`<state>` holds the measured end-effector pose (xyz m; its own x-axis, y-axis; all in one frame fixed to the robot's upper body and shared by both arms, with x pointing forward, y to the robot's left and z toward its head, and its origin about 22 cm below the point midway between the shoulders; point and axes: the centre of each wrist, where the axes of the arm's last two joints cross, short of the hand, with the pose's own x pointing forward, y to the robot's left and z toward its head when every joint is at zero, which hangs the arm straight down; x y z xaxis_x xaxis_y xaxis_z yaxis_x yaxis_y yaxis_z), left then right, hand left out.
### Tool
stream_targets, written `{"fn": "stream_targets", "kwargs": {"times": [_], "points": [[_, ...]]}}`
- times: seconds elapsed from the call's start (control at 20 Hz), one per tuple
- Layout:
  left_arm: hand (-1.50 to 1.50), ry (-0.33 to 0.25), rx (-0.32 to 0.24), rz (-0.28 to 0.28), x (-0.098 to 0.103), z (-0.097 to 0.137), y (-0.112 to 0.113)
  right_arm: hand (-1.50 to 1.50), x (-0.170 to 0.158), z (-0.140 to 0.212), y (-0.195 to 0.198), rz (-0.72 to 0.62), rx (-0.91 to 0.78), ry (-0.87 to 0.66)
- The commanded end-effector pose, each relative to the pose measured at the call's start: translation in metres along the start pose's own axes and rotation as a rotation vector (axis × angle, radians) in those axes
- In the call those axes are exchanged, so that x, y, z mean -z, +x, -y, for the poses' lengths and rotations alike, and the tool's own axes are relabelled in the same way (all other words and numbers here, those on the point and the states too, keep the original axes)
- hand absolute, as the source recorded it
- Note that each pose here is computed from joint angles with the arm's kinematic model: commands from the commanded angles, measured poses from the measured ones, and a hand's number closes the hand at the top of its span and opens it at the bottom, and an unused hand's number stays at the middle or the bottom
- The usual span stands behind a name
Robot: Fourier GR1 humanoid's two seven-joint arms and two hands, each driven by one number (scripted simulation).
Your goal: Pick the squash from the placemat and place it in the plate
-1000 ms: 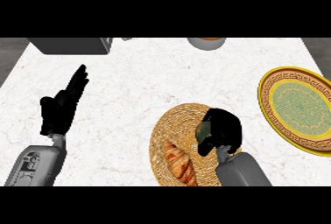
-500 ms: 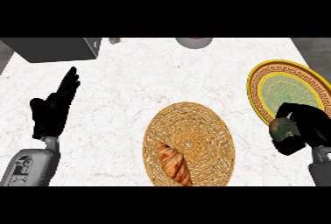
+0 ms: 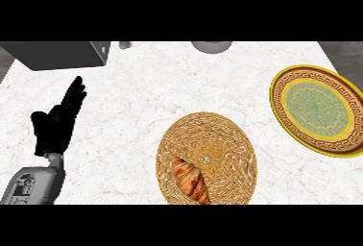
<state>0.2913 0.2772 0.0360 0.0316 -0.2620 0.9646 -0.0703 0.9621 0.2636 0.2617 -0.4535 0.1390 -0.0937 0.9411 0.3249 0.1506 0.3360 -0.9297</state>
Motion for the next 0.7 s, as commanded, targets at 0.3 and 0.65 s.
{"fn": "stream_targets", "kwargs": {"times": [0.3, 0.65], "points": [[0.0, -0.08, 0.016, 0.051, 0.019, 0.012, 0.022, 1.5, -0.037, 0.085, -0.093, 0.25, 0.263, -0.028], [0.0, -0.129, -0.011, 0.053, 0.023, 0.034, 0.032, 1.5, 0.014, 0.045, -0.082, 0.248, 0.298, 0.115]]}}
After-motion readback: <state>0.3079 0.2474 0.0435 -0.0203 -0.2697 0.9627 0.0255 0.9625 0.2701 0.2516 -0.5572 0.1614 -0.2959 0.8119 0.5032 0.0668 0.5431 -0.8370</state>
